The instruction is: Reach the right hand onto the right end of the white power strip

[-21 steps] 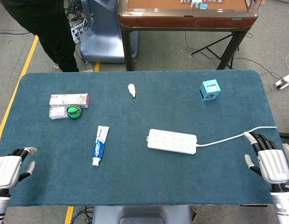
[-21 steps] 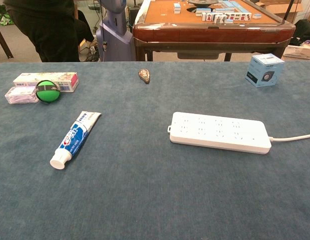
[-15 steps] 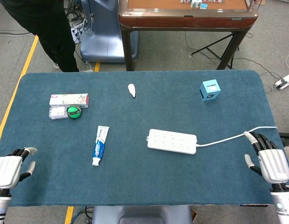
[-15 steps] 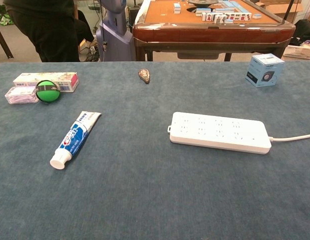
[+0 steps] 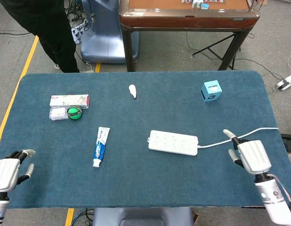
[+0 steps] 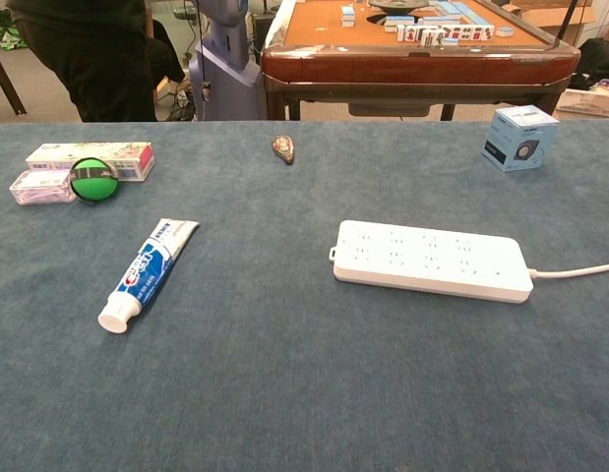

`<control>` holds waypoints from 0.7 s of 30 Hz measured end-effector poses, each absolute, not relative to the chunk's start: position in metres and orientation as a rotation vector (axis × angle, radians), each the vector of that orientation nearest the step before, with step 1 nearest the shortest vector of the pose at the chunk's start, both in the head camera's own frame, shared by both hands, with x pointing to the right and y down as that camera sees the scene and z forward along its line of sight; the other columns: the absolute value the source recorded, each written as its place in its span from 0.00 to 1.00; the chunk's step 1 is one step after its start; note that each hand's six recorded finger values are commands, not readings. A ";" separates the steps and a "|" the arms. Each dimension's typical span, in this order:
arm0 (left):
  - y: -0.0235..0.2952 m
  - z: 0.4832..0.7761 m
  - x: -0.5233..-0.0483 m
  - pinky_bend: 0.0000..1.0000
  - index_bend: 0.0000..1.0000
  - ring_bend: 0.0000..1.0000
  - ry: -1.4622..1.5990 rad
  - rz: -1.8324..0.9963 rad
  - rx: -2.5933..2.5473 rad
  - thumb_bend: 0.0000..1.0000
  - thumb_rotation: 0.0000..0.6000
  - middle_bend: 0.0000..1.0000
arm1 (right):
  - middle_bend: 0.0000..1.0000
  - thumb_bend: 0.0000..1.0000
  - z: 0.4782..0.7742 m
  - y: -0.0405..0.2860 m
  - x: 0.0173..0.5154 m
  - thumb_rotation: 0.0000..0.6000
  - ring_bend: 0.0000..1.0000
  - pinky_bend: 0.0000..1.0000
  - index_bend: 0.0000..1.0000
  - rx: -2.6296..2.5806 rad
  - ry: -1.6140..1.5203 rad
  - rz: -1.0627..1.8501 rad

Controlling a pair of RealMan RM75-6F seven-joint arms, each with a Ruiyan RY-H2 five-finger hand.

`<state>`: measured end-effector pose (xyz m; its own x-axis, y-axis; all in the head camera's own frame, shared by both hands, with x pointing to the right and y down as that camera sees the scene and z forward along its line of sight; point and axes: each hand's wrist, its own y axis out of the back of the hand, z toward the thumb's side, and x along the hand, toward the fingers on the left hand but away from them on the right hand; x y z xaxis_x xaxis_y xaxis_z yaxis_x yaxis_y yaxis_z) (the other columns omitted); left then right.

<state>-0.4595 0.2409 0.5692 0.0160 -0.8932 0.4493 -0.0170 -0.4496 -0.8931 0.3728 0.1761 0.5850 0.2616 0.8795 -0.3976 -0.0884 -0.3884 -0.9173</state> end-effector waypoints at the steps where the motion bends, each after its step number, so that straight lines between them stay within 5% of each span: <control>1: 0.241 0.568 -0.459 0.61 0.42 0.40 0.959 -1.523 -1.566 0.44 1.00 0.44 | 0.85 0.43 0.586 0.174 0.367 1.00 0.97 1.00 0.25 -1.592 -0.728 1.290; 10: 0.244 0.563 -0.465 0.61 0.42 0.40 0.980 -1.535 -1.554 0.44 1.00 0.44 | 0.99 0.67 0.611 0.154 0.321 1.00 1.00 1.00 0.32 -1.592 -0.518 1.332; 21: 0.242 0.564 -0.473 0.61 0.42 0.40 0.999 -1.559 -1.545 0.44 1.00 0.44 | 1.00 0.83 0.644 0.149 0.294 1.00 1.00 1.00 0.36 -1.648 -0.433 1.389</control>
